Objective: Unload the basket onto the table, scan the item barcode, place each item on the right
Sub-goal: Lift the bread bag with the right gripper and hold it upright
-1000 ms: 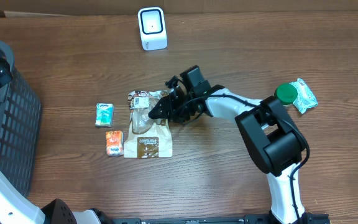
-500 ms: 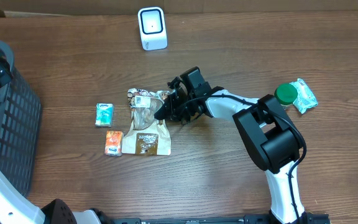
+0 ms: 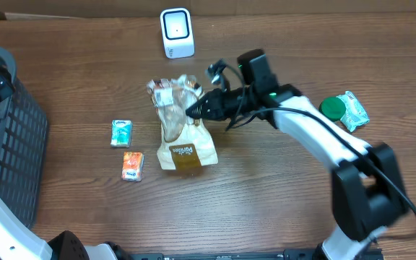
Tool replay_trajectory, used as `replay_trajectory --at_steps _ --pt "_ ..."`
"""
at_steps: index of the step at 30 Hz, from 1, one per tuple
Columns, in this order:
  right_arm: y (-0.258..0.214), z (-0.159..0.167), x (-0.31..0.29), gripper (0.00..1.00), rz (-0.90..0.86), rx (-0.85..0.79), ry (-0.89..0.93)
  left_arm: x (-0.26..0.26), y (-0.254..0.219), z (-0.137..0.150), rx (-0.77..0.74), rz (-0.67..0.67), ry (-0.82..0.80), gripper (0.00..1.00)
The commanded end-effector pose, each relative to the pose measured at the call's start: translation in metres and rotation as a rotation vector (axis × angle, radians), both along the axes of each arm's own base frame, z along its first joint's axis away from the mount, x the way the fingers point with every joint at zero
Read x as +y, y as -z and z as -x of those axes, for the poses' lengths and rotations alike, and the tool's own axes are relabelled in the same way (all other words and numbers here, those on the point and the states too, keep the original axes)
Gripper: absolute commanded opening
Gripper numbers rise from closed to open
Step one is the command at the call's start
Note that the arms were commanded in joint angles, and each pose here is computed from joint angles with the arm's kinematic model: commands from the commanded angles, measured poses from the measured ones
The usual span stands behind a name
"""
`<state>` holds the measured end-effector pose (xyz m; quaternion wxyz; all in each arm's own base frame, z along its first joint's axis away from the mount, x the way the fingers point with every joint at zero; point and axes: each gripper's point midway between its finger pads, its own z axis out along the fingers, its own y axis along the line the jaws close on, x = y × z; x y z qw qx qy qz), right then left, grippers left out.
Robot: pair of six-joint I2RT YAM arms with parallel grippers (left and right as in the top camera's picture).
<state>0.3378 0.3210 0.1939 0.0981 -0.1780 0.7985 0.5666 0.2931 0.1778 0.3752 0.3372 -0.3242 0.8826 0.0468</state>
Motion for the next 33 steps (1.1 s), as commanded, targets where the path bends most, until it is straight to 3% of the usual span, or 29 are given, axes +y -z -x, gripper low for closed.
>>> replay_trajectory --at_steps 1,9,21,23,27,33 --pt "-0.037 0.009 -0.008 0.04 -0.089 -0.064 -0.057 0.0 -0.007 0.002 -0.021 -0.006 -0.01 1.0" --pt "-0.07 0.022 -0.024 0.04 -0.246 -0.074 -0.176 0.0 -0.007 0.002 -0.021 -0.006 -0.01 0.99" --pt "-0.068 0.014 -0.032 0.04 -0.235 -0.067 -0.142 0.0 -0.007 0.002 -0.021 -0.006 -0.01 1.0" --pt "-0.058 0.009 -0.03 0.04 -0.184 -0.052 -0.096 0.0 -0.007 0.002 -0.021 -0.006 -0.01 0.99" --pt "0.006 -0.018 -0.035 0.04 0.159 -0.017 0.17 0.0 -0.007 0.002 -0.021 -0.006 -0.01 1.0" --pt "0.06 -0.04 -0.068 0.04 0.581 -0.135 0.402 0.0 -0.007 0.002 -0.021 -0.006 -0.01 1.0"
